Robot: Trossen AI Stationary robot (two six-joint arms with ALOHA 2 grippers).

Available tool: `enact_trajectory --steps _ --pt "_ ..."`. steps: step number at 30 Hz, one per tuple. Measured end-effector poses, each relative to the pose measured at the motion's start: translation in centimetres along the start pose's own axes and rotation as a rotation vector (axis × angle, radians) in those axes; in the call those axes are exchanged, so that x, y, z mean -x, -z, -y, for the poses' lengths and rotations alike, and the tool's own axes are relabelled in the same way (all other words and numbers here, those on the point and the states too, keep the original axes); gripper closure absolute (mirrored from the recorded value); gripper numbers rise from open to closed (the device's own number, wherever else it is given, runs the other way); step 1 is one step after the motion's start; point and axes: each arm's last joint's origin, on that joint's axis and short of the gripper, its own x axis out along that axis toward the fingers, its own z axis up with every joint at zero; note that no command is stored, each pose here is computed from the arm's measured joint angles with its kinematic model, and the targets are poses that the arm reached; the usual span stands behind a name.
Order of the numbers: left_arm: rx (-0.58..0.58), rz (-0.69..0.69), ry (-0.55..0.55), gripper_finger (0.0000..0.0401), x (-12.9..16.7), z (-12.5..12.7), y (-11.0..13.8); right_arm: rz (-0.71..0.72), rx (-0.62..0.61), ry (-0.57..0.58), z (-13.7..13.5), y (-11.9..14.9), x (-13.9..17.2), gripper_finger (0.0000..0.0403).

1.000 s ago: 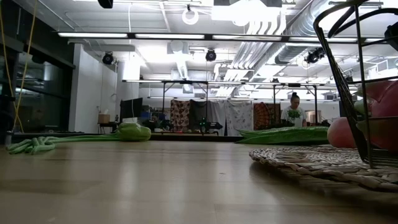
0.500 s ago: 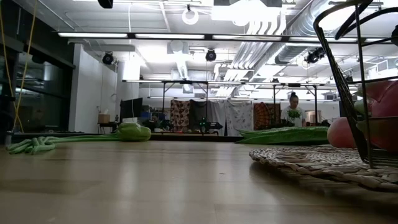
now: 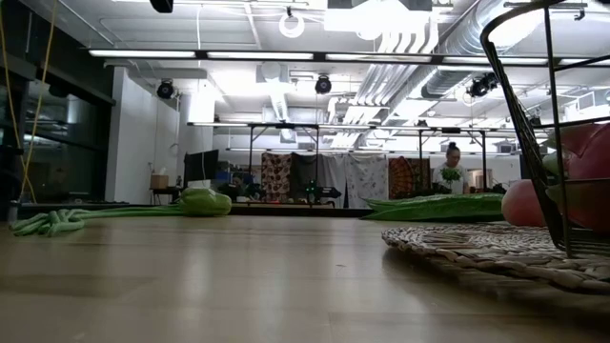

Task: Build produce basket
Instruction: Put the chayote into the wire basket

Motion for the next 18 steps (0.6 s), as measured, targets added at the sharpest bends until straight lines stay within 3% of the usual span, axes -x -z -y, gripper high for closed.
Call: enact_trajectory --steps 3,7,11,15,18 --pt "0.003 0.000 0.000 0.0211 0.0 0.0 0.0 0.257 0.002 -0.128 -0.5 -0.1 4.1 0.0006" --pt "0.004 0.000 0.000 0.0211 0.0 0.0 0.0 0.778 0.014 -0.253 -0.7 -0.3 9.8 0.0006" --pt "0.037 0.000 0.000 0.0211 0.0 0.0 0.0 1.242 0.157 -0.200 -1.2 -0.6 14.4 0.0006" --pt "0.071 0.000 0.000 0.0211 0.0 0.0 0.0 1.423 0.272 -0.118 -1.7 -1.2 16.7 0.0006" --pt "0.079 0.000 0.000 0.0211 0.0 0.0 0.0 1.437 0.367 -0.073 -2.1 -2.1 17.0 0.0006"
